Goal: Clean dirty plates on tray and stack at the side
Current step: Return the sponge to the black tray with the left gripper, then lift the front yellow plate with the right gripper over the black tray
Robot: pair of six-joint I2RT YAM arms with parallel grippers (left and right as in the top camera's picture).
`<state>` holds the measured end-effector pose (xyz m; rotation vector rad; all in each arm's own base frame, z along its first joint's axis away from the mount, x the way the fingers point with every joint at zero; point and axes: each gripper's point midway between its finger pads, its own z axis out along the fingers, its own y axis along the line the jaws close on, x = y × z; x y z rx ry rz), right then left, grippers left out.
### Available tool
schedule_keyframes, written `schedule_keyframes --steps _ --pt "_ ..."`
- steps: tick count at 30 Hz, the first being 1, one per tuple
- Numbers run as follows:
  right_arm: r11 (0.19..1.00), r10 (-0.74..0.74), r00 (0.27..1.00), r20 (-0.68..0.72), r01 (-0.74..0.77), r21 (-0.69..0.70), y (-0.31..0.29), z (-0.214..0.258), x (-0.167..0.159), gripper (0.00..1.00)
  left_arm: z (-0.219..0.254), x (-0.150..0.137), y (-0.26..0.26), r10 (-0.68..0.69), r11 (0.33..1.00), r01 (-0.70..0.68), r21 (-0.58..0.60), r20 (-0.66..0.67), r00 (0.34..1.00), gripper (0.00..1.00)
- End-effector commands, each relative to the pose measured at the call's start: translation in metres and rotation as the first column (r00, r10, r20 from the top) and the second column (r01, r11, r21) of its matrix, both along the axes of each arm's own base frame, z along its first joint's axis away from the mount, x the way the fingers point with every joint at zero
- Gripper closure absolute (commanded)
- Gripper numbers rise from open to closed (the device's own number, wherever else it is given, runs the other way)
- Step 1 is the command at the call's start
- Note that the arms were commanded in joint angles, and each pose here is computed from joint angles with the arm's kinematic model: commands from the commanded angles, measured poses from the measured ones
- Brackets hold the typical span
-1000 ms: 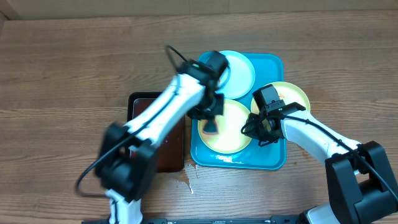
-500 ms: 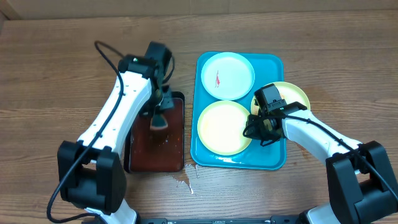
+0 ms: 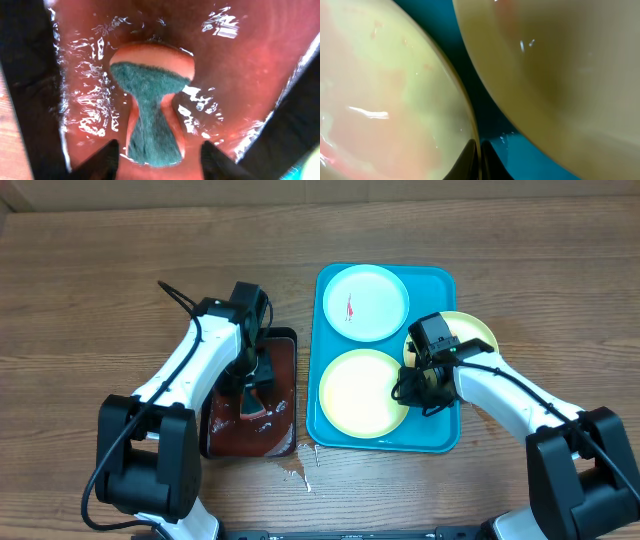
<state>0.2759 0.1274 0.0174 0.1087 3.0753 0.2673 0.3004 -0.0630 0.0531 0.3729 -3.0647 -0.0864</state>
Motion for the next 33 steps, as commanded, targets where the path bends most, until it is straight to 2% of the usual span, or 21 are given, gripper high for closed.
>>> schedule_keyframes --steps 1,3,7,8,9,12,15,20,24,29,33 --pt "0.997 0.021 0.993 0.119 -0.012 -0.070 -0.008 0.043 0.028 0.96 0.047 0.023 0.003 0.030 0.999 -0.026 -0.039 0.126 0.992 0.40" --pt "0.993 0.048 0.991 0.123 -0.035 -0.111 -0.012 0.062 0.033 0.96 0.073 0.030 0.011 0.064 0.997 -0.055 -0.054 0.174 0.983 0.33" --pt "0.983 0.108 0.981 0.163 -0.080 -0.167 -0.008 0.104 0.043 0.96 0.130 0.042 0.031 0.150 0.986 -0.121 -0.118 0.283 0.947 0.13" --pt "0.980 0.142 0.973 0.185 -0.111 -0.168 0.000 0.115 0.046 0.96 0.145 0.044 0.038 0.176 0.981 -0.139 -0.137 0.314 0.933 0.03" --pt "0.975 0.181 0.960 0.214 -0.147 -0.167 0.010 0.127 0.050 0.96 0.163 0.045 0.046 0.208 0.974 -0.159 -0.163 0.350 0.913 0.00" --pt "0.966 0.239 0.929 0.284 -0.198 -0.167 0.035 0.149 0.056 0.96 0.189 0.045 0.060 0.257 0.962 -0.192 -0.195 0.398 0.881 0.00" --pt "0.947 0.320 0.868 0.380 -0.283 -0.152 0.076 0.166 0.059 0.96 0.209 0.039 0.077 0.300 0.951 -0.230 -0.208 0.438 0.848 0.00" --pt "0.912 0.403 0.760 0.509 -0.378 -0.158 0.141 0.178 0.055 0.96 0.216 0.030 0.086 0.324 0.944 -0.257 -0.207 0.444 0.835 0.00" --pt "0.890 0.457 0.693 0.557 -0.354 -0.288 0.162 0.176 0.055 0.96 0.212 0.022 0.087 0.322 0.946 -0.265 -0.189 0.414 0.852 0.00" --pt "0.864 0.490 0.659 0.570 -0.284 -0.415 0.171 0.167 0.053 0.96 0.210 0.017 0.091 0.321 0.947 -0.279 -0.161 0.403 0.857 0.00" --pt "0.835 0.521 0.611 0.597 -0.221 -0.503 0.172 0.177 0.049 0.96 0.210 0.017 0.091 0.322 0.947 -0.280 -0.161 0.403 0.857 0.00"
